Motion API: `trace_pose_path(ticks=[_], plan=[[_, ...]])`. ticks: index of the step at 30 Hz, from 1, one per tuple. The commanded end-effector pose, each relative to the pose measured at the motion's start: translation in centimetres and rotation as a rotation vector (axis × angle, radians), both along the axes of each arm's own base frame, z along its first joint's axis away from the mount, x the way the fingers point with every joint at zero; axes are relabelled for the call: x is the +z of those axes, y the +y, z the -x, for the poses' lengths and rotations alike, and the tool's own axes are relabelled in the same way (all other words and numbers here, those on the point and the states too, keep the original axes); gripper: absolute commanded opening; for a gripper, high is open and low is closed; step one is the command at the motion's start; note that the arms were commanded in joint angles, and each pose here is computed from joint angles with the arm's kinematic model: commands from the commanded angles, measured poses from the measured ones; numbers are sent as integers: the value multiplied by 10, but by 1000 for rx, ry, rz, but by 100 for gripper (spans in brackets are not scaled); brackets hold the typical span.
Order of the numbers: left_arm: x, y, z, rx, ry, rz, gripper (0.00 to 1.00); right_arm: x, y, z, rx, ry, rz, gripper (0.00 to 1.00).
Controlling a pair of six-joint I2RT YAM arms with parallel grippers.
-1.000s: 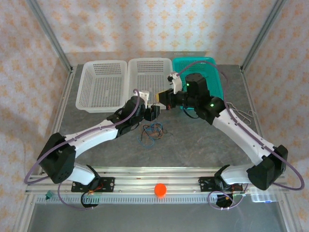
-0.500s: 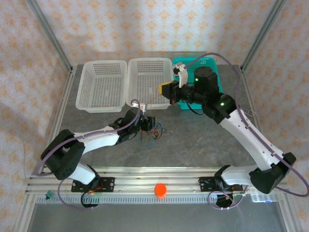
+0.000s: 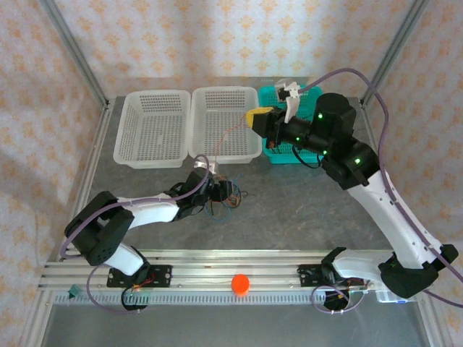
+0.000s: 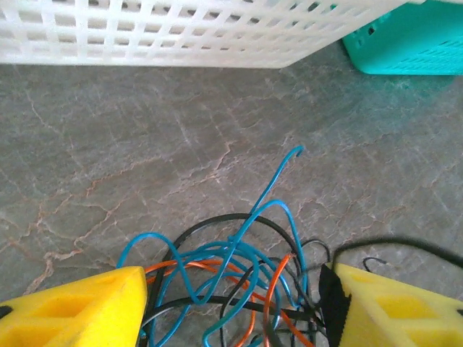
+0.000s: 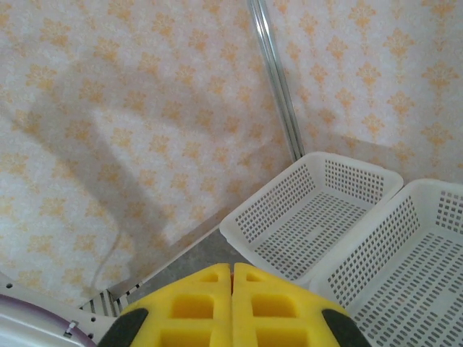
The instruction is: Untangle the cables
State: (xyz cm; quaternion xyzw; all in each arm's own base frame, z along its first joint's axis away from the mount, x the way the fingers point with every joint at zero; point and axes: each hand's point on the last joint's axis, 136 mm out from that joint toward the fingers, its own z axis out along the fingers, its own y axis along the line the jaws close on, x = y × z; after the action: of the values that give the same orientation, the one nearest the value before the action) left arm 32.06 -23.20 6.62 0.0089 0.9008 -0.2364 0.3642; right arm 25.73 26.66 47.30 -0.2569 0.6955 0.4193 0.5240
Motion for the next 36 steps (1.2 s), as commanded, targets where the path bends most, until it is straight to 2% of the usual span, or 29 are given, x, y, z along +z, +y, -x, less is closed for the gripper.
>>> trace_pose_path(ticks=[1, 6, 12, 18, 25, 30, 36], plan=[[-4, -3, 0, 6, 4, 35, 66, 41, -6, 9, -2, -113, -63, 0], [-6, -2, 3, 7, 9, 36, 66, 63, -14, 5, -57, -170, -71, 0], [6, 1, 4, 16, -6, 52, 67, 59, -27, -14, -191, -164, -37, 0], [56, 12, 5, 60, -97, 88, 68, 49, -37, -35, -306, -142, -23, 0], [122, 49, 6, 180, -235, 76, 72, 43, -32, -59, -362, -137, -24, 0], [144, 78, -7, 244, -260, 59, 73, 25, -29, -85, -435, -135, 15, 0], [160, 88, -35, 261, -259, 59, 77, -3, -15, -122, -438, -123, 50, 0]])
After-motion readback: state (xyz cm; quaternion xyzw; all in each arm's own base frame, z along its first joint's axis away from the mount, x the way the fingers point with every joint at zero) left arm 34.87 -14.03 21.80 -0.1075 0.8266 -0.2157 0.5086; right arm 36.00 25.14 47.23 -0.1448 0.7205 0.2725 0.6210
